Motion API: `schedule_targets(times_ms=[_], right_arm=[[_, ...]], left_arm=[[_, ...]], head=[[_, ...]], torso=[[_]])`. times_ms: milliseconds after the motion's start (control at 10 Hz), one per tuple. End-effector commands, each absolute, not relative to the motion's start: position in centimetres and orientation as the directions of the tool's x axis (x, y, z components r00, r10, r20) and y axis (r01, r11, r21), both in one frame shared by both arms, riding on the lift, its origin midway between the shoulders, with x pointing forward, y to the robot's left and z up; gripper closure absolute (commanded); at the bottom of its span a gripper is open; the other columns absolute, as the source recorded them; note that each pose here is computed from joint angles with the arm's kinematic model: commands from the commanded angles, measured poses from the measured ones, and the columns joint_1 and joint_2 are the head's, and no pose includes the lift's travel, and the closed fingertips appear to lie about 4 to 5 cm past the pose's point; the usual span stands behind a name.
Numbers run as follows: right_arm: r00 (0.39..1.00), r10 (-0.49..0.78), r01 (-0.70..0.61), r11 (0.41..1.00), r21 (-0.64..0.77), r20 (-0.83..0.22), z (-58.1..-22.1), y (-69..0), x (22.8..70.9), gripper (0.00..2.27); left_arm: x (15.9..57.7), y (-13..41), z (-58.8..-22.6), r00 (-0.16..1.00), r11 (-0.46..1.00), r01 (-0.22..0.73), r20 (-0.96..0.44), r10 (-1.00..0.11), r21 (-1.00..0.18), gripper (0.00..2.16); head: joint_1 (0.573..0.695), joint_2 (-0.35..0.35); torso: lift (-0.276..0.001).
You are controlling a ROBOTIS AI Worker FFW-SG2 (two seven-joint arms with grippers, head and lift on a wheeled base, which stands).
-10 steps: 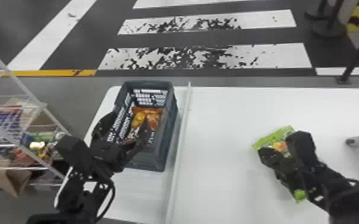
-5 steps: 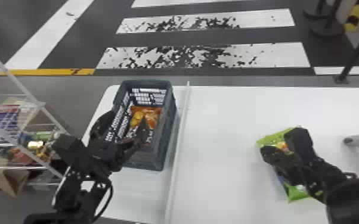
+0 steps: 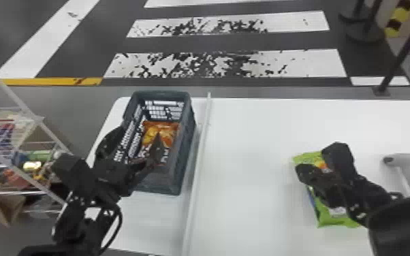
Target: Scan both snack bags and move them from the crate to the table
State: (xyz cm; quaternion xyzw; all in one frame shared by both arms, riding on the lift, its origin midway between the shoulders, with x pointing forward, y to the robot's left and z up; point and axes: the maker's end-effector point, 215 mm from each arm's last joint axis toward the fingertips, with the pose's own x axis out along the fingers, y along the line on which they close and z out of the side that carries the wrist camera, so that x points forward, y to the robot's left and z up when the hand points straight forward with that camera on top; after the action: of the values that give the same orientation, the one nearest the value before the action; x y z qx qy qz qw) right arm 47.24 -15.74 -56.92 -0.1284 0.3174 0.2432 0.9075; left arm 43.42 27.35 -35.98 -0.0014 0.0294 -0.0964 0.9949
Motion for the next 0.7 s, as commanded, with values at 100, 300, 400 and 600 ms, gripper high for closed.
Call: schedule_targets(times_ms=[100,300,400,600], right_arm=[[0.685,0.351,-0.516,0.853,-0.084,-0.638,-56.97,-16.08,47.48,2.25],[0.689,0.339,-0.504,0.859,-0.088,-0.641,-57.05,-16.42,47.55,2.25],[0.690,0.341,-0.506,0.858,-0.088,-0.639,-56.99,-16.36,47.58,2.25],[0.694,0.348,-0.508,0.857,-0.087,-0.630,-56.63,-16.08,47.39,2.25]], left_arm=[[43.37,27.27,-36.03,0.979,0.981,0.195,-0.059,-0.195,-0.009,0.14],[43.31,27.27,-36.10,0.979,0.981,0.195,-0.061,-0.195,-0.009,0.14],[43.31,27.27,-36.10,0.979,0.981,0.195,-0.061,-0.195,-0.009,0.14],[43.31,27.27,-36.10,0.979,0.981,0.195,-0.061,-0.195,-0.009,0.14]], head=[[0.695,0.141],[0.695,0.136],[0.695,0.134],[0.695,0.134]], torso=[[-0.035],[-0.035],[-0.035],[-0.035]])
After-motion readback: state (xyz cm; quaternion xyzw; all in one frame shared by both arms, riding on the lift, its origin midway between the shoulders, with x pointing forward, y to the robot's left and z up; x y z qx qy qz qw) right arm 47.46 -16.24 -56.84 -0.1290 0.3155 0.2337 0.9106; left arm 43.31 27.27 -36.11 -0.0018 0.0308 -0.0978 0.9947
